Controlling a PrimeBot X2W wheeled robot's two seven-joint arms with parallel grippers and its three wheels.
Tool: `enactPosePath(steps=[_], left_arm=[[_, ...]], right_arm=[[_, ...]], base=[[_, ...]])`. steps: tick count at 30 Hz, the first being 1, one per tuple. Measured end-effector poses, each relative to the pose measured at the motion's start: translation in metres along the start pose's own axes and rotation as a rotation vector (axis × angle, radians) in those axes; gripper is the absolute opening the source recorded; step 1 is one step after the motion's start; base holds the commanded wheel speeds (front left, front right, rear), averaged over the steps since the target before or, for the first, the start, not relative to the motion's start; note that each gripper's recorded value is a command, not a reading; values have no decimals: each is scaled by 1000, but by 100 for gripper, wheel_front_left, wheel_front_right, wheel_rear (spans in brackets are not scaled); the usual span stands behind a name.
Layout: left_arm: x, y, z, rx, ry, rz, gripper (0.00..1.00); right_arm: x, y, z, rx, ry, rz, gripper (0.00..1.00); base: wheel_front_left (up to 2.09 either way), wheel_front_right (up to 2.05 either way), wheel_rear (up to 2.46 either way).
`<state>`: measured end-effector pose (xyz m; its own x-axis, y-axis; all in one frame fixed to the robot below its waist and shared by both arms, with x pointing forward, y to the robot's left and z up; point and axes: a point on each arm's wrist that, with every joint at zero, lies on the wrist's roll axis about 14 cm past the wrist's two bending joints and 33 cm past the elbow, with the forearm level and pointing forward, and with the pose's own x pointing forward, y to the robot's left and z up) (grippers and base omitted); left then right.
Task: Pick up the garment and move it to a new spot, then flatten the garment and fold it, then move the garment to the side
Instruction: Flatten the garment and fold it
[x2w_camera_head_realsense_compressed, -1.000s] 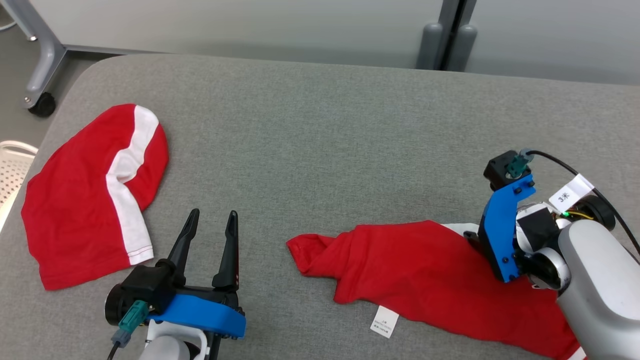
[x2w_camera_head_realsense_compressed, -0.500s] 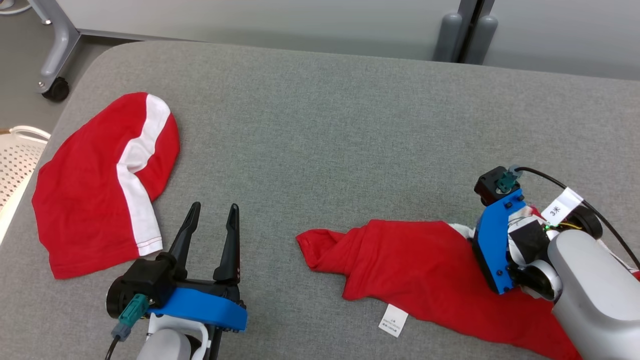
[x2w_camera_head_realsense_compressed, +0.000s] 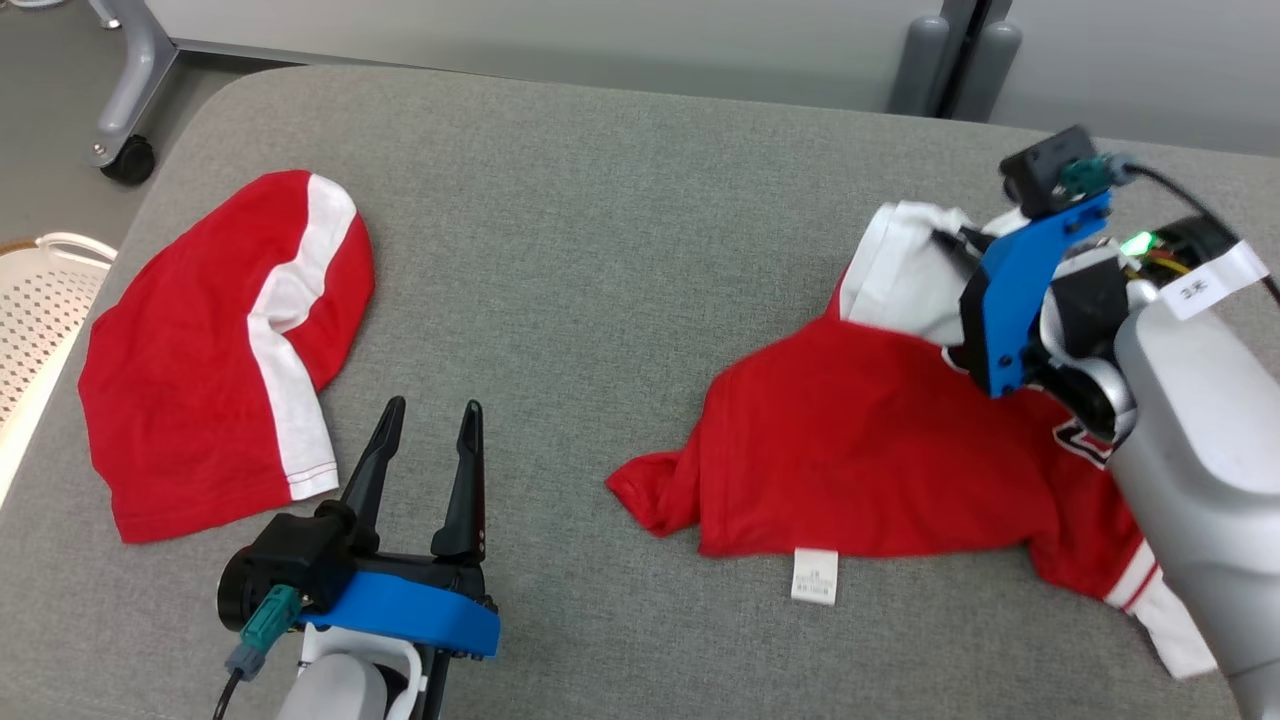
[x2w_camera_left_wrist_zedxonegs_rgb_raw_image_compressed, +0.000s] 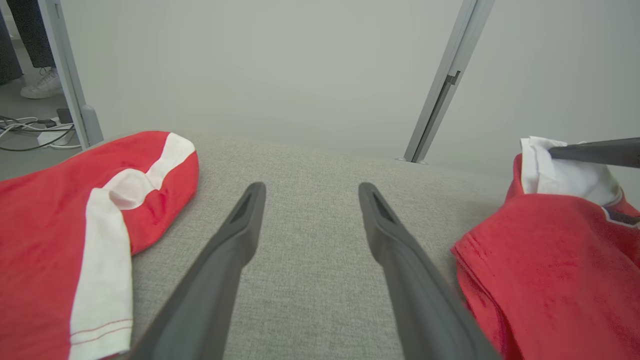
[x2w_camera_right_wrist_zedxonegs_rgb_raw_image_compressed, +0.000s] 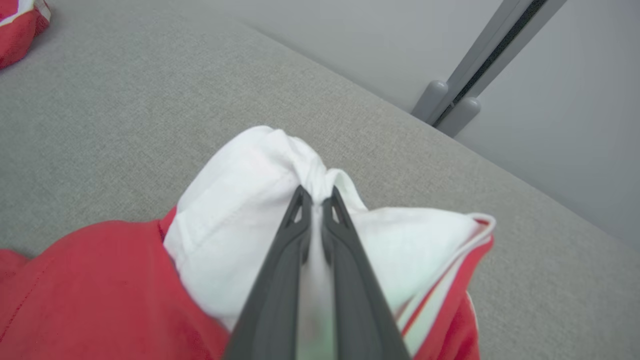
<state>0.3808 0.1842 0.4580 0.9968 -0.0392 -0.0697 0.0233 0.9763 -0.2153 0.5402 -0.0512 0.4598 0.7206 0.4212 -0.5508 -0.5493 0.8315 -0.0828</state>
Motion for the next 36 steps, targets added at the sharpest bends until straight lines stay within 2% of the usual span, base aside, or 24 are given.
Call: enactPosePath(steps=[5, 11, 12, 13, 18, 25, 30, 36], left_arm=[[-2, 3, -1, 0, 3, 13, 100], [-7, 9, -4, -3, 12, 36, 100], [-8, 10, -4, -4, 14, 39, 100], [-8, 11, -5, -4, 16, 43, 100], [-10, 12, -6, -6, 18, 49, 100], [-9, 7, -2, 4, 6, 28, 100], [-9, -5, -2, 5, 2, -17, 100], [-7, -14, 1, 6, -9, -46, 100]], right_arm=[[3, -39, 49, 50, -168, -105, 0], [7, -81, 61, 138, -225, -215, 0], [9, -84, 58, 158, -218, -224, 38], [12, -86, 54, 176, -211, -230, 100], [17, -85, 45, 193, -221, -240, 100], [-1, -75, 45, 164, -319, -243, 100], [-35, -68, 24, 246, -437, -255, 100], [-87, -75, -9, 268, -542, -336, 100]], base=[[0, 0, 0], [0, 0, 0], [0, 0, 0], [0, 0, 0], [0, 0, 0], [0, 0, 0], [0, 0, 0], [0, 0, 0]])
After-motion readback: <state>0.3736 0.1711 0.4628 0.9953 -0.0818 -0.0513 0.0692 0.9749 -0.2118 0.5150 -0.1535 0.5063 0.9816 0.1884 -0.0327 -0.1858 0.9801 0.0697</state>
